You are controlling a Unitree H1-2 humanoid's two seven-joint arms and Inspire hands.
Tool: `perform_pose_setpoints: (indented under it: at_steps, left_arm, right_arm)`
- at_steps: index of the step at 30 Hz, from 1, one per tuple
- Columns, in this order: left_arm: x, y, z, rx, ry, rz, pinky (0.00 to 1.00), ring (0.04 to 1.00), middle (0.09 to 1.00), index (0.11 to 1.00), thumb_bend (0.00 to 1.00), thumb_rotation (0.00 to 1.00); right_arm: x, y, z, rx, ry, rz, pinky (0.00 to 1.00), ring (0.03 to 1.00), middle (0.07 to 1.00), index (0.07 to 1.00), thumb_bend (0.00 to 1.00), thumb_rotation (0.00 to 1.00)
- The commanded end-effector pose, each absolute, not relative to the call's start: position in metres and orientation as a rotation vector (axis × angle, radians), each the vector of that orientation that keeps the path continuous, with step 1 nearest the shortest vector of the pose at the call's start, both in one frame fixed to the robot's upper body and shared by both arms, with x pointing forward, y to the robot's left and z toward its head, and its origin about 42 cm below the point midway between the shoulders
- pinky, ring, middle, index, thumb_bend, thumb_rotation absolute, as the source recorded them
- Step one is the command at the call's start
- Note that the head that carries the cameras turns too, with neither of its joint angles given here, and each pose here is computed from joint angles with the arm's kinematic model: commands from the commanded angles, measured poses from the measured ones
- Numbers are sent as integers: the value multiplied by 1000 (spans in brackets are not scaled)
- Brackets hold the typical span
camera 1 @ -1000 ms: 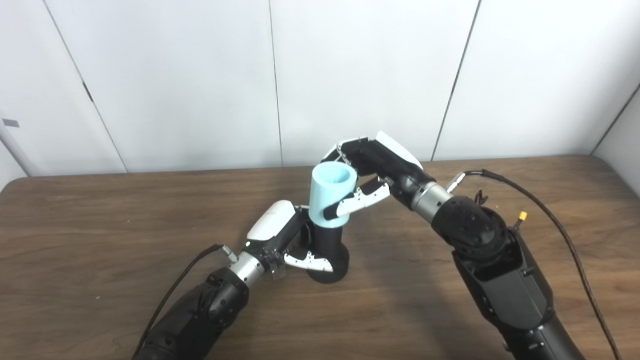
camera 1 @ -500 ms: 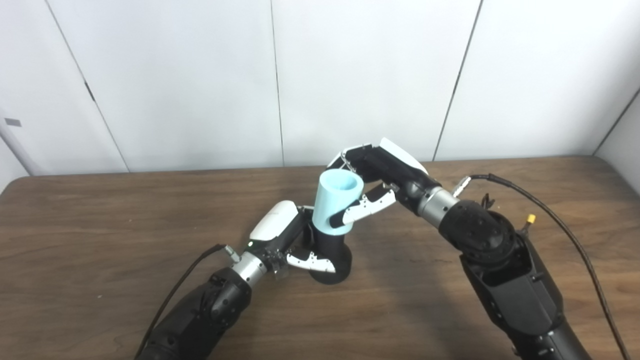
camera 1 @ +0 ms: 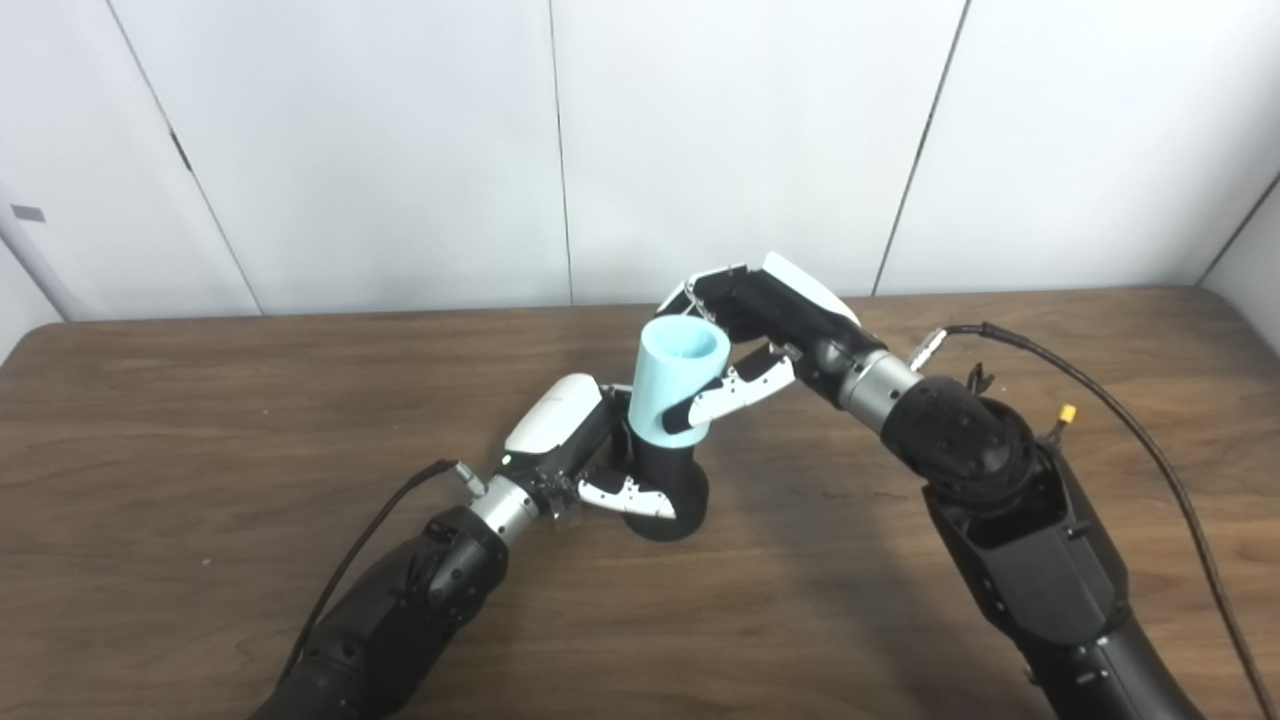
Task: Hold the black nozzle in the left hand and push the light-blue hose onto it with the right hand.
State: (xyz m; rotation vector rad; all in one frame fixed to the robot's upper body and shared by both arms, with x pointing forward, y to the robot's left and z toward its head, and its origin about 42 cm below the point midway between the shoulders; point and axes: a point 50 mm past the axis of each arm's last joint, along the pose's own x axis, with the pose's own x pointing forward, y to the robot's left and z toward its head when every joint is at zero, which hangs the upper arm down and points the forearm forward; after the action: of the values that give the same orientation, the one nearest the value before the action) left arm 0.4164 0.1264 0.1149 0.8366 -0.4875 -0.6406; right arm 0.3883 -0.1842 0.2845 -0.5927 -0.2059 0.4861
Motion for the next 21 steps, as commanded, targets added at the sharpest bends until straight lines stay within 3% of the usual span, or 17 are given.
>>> perform_pose_setpoints:
  at_steps: [1, 11, 21]
  left_arm:
    - [340, 134, 10, 923, -137, -828, 376, 422, 485, 497, 504, 0]
    - [338, 135, 9, 922, -135, -831, 366, 417, 485, 498, 504, 0]
    - [339, 141, 13, 927, -133, -820, 366, 421, 482, 498, 505, 0]
  right_arm:
    - [387, -169, 296, -603, -281, 543, 340, 428, 480, 507, 520, 0]
    - [380, -169, 283, -686, -250, 583, 323, 415, 467, 521, 518, 0]
    - [372, -185, 242, -680, -215, 584, 308, 409, 474, 518, 518, 0]
